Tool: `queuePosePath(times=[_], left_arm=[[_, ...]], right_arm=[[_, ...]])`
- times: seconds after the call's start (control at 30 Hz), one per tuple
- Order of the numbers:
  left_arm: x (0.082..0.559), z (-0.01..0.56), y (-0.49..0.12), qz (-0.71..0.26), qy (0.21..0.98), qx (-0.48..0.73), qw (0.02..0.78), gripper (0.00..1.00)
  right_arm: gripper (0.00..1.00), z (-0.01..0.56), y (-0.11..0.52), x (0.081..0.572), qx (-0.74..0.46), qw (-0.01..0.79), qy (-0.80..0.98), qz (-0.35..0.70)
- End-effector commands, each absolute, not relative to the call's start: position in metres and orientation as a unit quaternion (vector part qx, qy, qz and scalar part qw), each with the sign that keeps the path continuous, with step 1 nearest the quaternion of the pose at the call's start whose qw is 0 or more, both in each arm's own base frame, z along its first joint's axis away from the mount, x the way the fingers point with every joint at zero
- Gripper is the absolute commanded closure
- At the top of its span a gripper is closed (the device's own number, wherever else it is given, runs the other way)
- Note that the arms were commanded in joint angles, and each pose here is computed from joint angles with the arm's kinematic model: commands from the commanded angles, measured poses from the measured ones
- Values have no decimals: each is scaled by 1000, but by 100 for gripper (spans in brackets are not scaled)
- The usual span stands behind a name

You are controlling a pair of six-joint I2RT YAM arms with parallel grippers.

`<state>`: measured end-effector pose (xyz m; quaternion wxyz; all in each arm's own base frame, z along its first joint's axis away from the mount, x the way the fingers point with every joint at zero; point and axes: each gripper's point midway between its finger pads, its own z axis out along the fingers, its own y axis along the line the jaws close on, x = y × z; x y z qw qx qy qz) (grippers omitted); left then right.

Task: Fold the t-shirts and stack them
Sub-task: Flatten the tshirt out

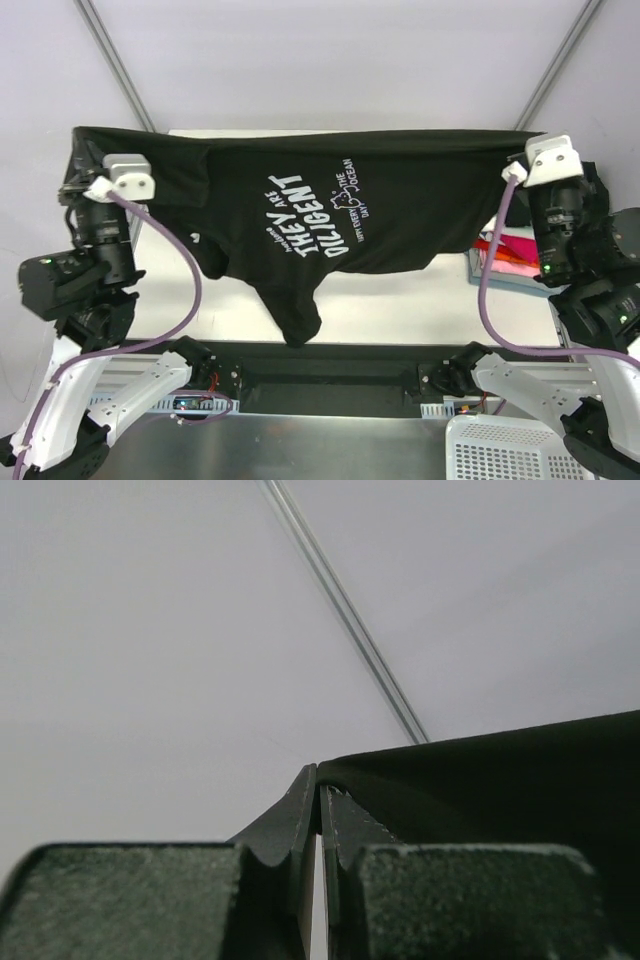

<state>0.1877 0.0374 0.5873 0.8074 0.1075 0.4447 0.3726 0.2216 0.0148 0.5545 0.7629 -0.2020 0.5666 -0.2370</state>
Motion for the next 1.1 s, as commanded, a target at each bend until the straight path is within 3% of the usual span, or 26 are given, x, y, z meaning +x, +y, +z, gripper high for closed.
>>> queuePosePath(times=[0.0,0.43,0.8,1.07], left_arm=[[190,577,44,372,445,69,812,100],[257,484,-2,346,504,152,776,100],[294,445,-20,335,527,184,759,100],[333,438,-18,330,538,175,756,100]], right_arm=[[99,554,-5,217,-151,766,567,-262],[99,464,16,260,-195,705,631,-259],[99,385,28,322,-228,628,703,-243],[99,376,14,370,-218,606,723,-251]])
